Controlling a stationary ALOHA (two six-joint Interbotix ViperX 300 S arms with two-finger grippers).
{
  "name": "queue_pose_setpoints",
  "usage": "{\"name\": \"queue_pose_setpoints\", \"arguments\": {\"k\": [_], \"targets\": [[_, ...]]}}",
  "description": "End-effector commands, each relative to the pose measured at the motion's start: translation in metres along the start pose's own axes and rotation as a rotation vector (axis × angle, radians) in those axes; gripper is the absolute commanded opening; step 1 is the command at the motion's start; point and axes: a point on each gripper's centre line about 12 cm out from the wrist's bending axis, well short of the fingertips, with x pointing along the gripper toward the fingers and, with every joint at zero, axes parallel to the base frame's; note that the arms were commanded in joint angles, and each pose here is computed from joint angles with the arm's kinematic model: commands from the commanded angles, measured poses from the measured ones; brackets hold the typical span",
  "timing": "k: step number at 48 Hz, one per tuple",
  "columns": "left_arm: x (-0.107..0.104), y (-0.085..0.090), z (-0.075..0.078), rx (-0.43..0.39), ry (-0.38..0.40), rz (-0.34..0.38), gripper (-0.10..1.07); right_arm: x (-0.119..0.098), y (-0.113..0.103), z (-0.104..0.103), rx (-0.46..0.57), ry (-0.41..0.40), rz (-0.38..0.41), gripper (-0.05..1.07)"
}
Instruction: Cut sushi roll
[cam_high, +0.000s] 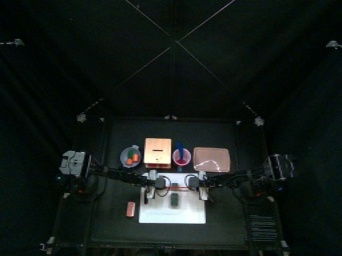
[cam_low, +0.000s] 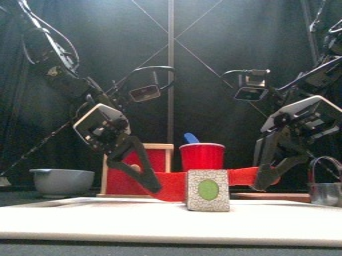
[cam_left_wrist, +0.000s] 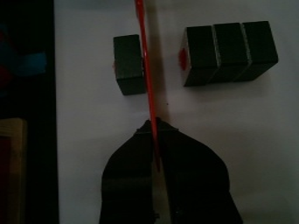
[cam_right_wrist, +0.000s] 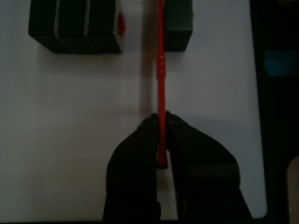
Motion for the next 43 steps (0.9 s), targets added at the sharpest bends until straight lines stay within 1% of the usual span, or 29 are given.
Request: {"name": "queue_pose_setpoints", "arguments": {"k": [1, 4, 9, 10, 13, 18, 23, 27, 43], "targets": [[-0.015, -0.003, 0.012, 0.016, -0.026, -0.001, 0.38, -0.015, 0.002, 0.007, 0.000, -0.017, 0.012, 0.36], [-0.022, -0.010, 0.020, 0.032, -0.044, -0.013, 0.38, -0.025, 0.007, 0.011, -0.004, -0.025, 0.029, 0.36], [-0.019, -0.026, 0.015, 0.074, -0.027, -0.044, 0.38, -0.033, 0.021, 0.016, -0.011, -0.046, 0.068, 0.36], [-0.018, -0.031, 0.014, 0.084, -0.023, -0.054, 0.37, -0.033, 0.025, 0.016, -0.013, -0.047, 0.078, 0.36], [-0.013, -0.037, 0.011, 0.098, -0.010, -0.066, 0.37, -0.032, 0.033, 0.016, -0.011, -0.037, 0.100, 0.36], [-0.008, -0.046, 0.013, 0.106, -0.010, -0.081, 0.37, -0.027, 0.043, 0.012, 0.011, -0.009, 0.124, 0.36], [-0.006, -0.050, 0.013, 0.111, -0.007, -0.089, 0.37, -0.025, 0.051, 0.009, 0.033, 0.009, 0.144, 0.36], [-0.004, -0.050, 0.011, 0.111, -0.001, -0.089, 0.37, -0.025, 0.054, 0.008, 0.033, 0.013, 0.152, 0.36], [-0.002, -0.045, 0.011, 0.115, 0.004, -0.081, 0.37, -0.025, 0.050, 0.011, 0.009, 0.006, 0.141, 0.36]]}}
